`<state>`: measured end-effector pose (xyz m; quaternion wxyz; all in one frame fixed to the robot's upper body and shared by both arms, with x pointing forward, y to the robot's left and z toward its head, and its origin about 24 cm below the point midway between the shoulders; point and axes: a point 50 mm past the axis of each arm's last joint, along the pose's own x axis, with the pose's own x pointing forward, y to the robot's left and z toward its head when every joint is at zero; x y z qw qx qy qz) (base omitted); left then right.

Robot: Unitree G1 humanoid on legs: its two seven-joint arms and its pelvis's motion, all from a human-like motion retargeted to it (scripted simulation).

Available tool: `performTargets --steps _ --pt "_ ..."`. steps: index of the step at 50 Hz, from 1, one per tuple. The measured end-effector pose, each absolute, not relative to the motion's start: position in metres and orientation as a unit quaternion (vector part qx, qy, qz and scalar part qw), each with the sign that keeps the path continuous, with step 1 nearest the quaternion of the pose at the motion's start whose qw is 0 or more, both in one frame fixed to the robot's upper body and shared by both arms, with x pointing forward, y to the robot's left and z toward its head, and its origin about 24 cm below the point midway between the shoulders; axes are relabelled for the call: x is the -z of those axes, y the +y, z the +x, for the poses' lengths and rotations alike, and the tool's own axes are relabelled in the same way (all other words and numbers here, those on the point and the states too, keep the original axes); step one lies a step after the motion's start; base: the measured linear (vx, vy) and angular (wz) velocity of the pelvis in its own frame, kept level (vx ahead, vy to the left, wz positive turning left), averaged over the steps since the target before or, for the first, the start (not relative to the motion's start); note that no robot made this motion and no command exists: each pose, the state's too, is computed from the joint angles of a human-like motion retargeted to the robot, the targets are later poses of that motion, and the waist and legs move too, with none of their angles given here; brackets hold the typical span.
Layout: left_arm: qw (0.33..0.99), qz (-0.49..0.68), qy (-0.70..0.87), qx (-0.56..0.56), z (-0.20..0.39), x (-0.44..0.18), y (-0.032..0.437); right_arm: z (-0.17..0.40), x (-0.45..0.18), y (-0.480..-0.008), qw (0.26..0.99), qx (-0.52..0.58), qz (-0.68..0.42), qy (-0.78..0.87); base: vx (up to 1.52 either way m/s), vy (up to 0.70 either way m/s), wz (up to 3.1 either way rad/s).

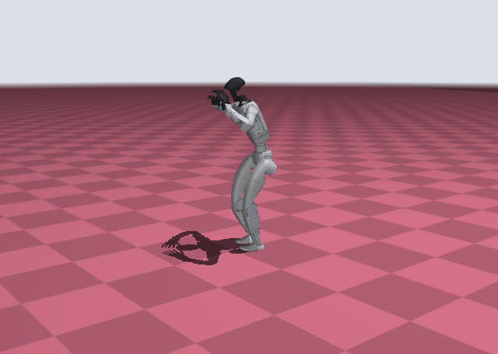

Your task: Dance

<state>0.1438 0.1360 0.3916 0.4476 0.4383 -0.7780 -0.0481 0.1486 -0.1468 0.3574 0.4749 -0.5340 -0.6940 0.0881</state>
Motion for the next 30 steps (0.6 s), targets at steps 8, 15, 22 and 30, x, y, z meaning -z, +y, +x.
performTargets --steps 8,15,22,30 --pt "0.444 0.412 -0.795 0.043 0.139 -0.391 0.136 0.143 -0.356 -0.145 0.456 -0.08 -0.518 -0.72 -0.11 -0.01 -0.13" --pt "0.429 0.407 -0.806 0.016 0.135 -0.392 0.138 0.139 -0.358 -0.152 0.453 -0.05 -0.502 -0.735 0.17 0.01 -0.02" --pt "0.445 0.423 -0.789 -0.011 0.143 -0.388 0.141 0.14 -0.349 -0.159 0.449 -0.029 -0.525 -0.723 0.28 0.01 0.14" --pt "0.464 0.426 -0.776 -0.02 0.156 -0.389 0.144 0.143 -0.333 -0.156 0.455 -0.074 -0.544 -0.701 0.37 -0.06 0.43"
